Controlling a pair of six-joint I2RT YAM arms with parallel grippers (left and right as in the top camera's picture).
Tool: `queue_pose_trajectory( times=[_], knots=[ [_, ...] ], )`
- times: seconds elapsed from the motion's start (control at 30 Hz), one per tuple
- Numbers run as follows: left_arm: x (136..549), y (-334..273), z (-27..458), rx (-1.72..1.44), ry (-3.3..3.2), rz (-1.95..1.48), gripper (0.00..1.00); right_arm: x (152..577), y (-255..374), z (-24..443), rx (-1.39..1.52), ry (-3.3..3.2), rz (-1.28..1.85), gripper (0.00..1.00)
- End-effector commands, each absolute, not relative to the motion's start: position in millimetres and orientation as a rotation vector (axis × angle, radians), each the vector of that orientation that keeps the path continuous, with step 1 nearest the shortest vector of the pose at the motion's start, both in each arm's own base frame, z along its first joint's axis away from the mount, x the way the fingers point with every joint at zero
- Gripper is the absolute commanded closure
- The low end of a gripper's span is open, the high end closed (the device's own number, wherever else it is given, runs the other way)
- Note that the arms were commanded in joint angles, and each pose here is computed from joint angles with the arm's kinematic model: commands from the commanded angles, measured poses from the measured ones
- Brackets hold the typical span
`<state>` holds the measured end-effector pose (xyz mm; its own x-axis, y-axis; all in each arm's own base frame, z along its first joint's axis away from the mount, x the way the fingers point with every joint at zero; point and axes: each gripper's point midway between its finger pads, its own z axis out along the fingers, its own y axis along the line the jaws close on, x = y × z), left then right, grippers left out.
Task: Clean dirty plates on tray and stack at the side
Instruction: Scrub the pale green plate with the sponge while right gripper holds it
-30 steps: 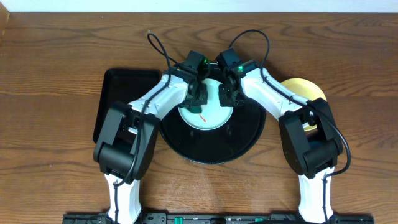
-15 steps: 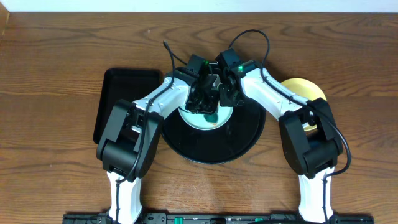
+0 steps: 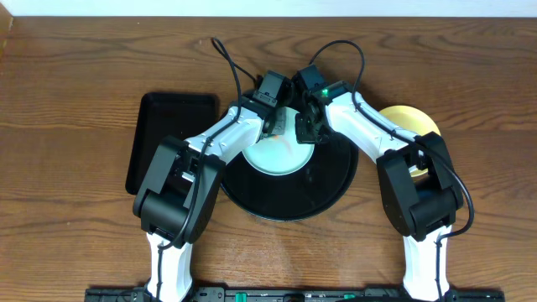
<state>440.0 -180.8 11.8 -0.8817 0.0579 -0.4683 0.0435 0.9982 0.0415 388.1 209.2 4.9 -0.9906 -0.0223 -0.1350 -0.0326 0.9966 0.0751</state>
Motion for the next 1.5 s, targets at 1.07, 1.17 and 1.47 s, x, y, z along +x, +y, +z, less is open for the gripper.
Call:
queue_pose_trajectory(
  times=[1.07, 1.17, 1.47],
  knots=[
    [406, -218, -12, 0.522, 2.766, -0.321, 0.92, 356, 216, -30, -0.090, 3.113, 0.083, 0.99],
    [437, -179, -7, 0.217, 2.698, -0.002, 0.92, 356, 216, -30, -0.090, 3.113, 0.083, 0.99],
    [403, -150, -18, 0.025, 2.838, 0.172, 0.92, 356, 216, -30, -0.091, 3.113, 0.083, 0.99]
  ],
)
